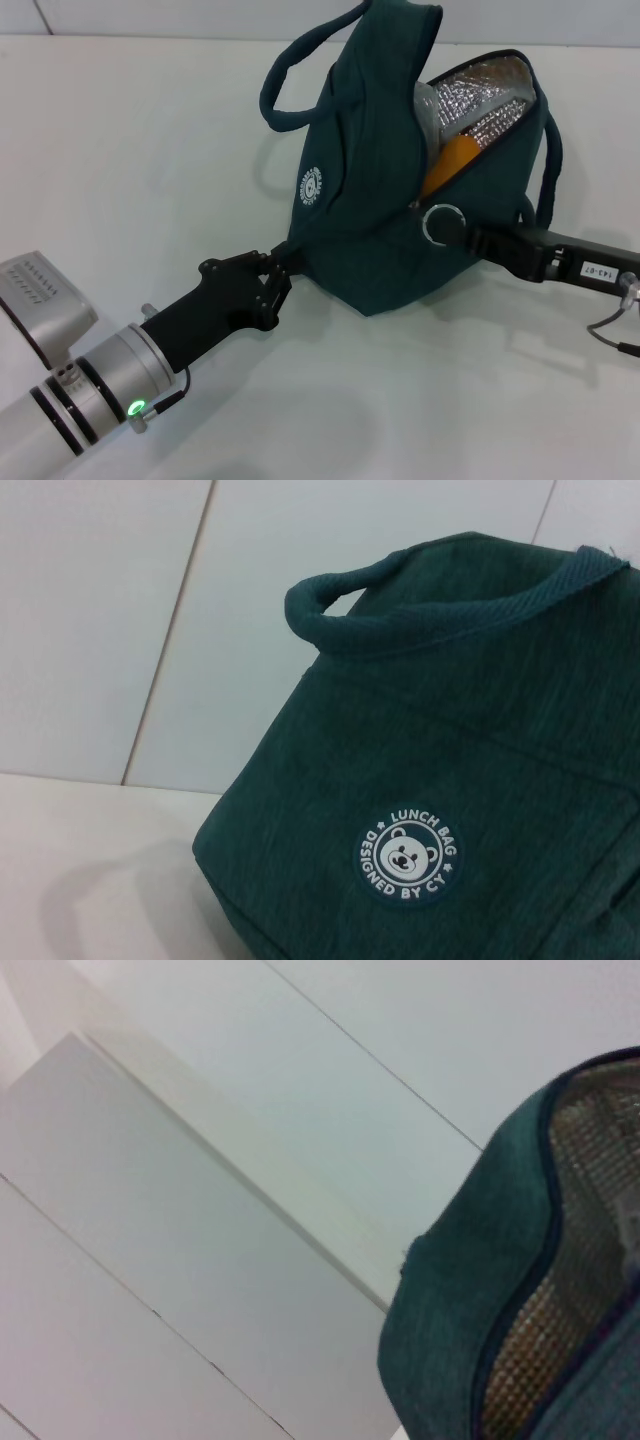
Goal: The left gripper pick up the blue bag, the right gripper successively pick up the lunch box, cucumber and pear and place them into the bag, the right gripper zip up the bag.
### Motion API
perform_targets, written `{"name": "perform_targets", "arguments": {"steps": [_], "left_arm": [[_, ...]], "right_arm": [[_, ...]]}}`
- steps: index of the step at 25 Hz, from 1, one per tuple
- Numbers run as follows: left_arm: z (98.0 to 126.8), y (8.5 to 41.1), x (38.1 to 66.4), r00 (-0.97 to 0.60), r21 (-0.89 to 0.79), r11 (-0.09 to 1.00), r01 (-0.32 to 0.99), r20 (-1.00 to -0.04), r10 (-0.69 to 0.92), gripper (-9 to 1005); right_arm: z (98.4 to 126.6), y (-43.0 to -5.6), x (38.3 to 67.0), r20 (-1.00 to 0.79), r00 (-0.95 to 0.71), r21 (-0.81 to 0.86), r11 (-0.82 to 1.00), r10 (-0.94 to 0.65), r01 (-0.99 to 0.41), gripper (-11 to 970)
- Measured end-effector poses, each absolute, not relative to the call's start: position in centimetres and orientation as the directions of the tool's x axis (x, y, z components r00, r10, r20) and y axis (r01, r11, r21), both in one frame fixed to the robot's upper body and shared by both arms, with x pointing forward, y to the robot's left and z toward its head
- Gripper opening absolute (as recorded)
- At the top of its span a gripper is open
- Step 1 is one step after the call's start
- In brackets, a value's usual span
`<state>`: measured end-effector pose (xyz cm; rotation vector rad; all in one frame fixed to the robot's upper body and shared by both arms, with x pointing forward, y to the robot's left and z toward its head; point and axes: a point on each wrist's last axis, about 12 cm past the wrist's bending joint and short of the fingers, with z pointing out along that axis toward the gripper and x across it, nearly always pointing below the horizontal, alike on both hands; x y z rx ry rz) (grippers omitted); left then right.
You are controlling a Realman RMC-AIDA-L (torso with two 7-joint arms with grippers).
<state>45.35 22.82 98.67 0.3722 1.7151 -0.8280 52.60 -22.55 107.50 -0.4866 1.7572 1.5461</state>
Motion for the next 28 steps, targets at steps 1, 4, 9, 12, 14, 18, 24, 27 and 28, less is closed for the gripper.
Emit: {"name": "perform_targets", "arguments": {"steps": [1, 4, 9, 12, 14, 18, 24, 27, 28], "left_arm": [[98.7, 22.8, 45.3, -0.311, -0.335, 0.702, 0.629, -0.936, -0.167, 79], [98.6, 22.8, 45.3, -0.311, -0.332, 0.702, 0.630, -0.936, -0.165, 80], [98.6, 22.7, 45.2, -0.312, -0.328, 0.698, 0.637, -0.937, -0.156, 82], [98.6, 22.7, 45.1, -0.312, -0.328, 0.696, 0.638, -0.937, -0.155, 82], [98.6, 22.7, 45.1, -0.313, -0.328, 0.696, 0.639, -0.937, -0.155, 83], [98.6, 22.7, 45.1, -0.313, -0.327, 0.695, 0.640, -0.937, -0.153, 84], [98.5, 22.5, 44.9, -0.319, -0.324, 0.681, 0.656, -0.938, -0.139, 86], [98.5, 22.4, 44.9, -0.319, -0.322, 0.680, 0.659, -0.938, -0.136, 86], [98.5, 22.4, 44.9, -0.319, -0.322, 0.680, 0.659, -0.938, -0.136, 87]], "right_arm": [[107.6, -22.4, 52.6, -0.737, -0.651, 0.676, 0.201, 0.182, -0.709, 10], [107.9, -22.2, 52.7, -0.760, -0.623, 0.650, 0.196, 0.186, -0.734, 9], [108.5, -22.0, 53.1, -0.798, -0.560, 0.600, 0.207, 0.220, -0.773, 9], [108.7, -22.1, 53.4, -0.814, -0.533, 0.577, 0.219, 0.230, -0.787, 9], [108.9, -22.0, 53.7, -0.825, -0.516, 0.561, 0.222, 0.230, -0.797, 9], [109.5, -21.8, 54.0, -0.852, -0.473, 0.518, 0.225, 0.226, -0.825, 9], [110.0, -21.1, 54.3, -0.886, -0.401, 0.451, 0.227, 0.234, -0.863, 9], [110.1, -21.0, 54.4, -0.889, -0.388, 0.441, 0.230, 0.241, -0.867, 9], [110.2, -21.0, 54.4, -0.891, -0.381, 0.436, 0.234, 0.246, -0.869, 9]]}}
